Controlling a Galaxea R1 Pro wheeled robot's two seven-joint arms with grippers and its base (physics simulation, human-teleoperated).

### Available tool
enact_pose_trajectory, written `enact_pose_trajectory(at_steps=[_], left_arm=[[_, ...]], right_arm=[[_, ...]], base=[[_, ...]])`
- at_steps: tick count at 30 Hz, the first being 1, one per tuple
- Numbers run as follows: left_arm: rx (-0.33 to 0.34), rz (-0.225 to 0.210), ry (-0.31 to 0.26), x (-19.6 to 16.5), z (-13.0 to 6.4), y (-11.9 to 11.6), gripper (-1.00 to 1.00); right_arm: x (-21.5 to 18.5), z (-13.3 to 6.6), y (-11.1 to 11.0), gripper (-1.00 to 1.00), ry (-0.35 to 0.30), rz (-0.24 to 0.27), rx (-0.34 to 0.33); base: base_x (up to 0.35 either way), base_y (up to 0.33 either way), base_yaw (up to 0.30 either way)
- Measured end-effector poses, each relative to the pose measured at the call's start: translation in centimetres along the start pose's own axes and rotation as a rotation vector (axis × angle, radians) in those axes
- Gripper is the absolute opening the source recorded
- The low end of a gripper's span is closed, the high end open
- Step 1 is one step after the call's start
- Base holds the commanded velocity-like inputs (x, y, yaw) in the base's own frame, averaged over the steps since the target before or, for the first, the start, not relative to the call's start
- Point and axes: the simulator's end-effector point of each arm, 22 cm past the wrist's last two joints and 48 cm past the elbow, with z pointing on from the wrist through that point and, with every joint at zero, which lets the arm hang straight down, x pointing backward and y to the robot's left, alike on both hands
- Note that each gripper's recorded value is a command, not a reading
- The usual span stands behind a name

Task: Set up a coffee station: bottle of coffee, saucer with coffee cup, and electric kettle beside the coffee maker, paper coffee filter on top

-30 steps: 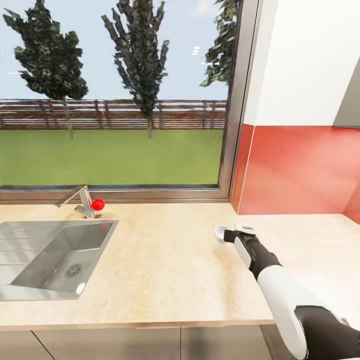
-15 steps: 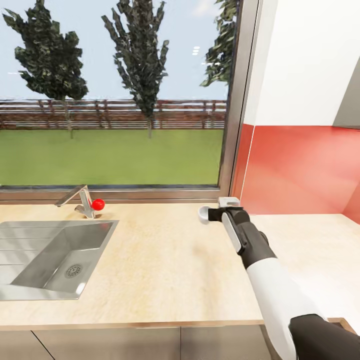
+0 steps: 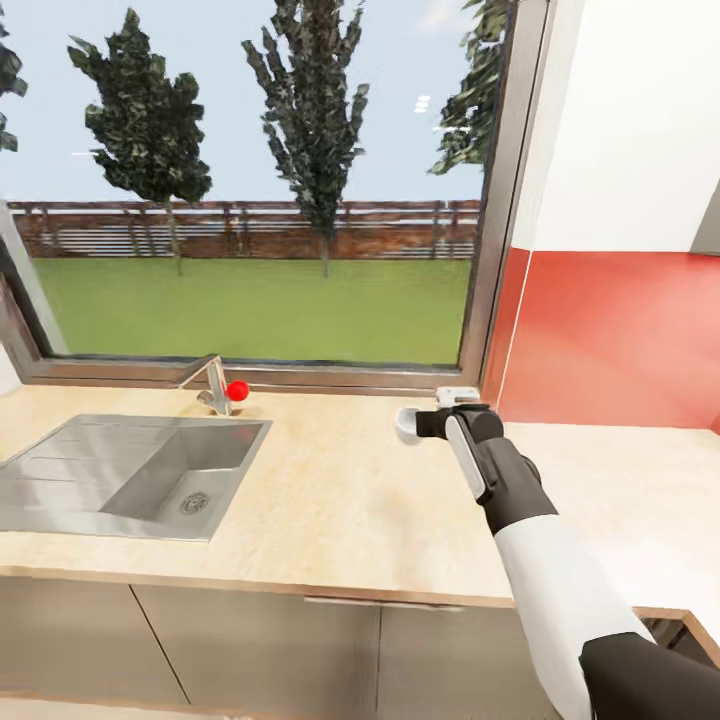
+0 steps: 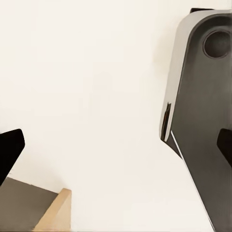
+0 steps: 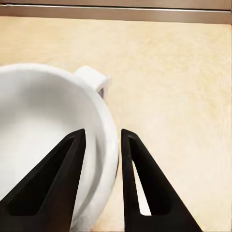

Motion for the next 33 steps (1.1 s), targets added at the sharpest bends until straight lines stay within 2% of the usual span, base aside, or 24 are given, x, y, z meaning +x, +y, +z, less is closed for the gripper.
enact_pose_trajectory(at_steps=[17, 33], left_arm=[[-0.005, -0.005, 0.0, -0.01, 0.04, 0.34, 1.0], [0.0, -0.005, 0.0, -0.01, 0.0, 0.02, 1.0]], right_arm=[[0.12, 0.01, 0.74, -1.0, 0.003, 0.001, -0.011], [0.18, 0.02, 0.73, -1.0, 0.004, 0.001, -0.011]], base=[[-0.335, 0.073, 0.278], [-0.284, 0.206, 0.278]])
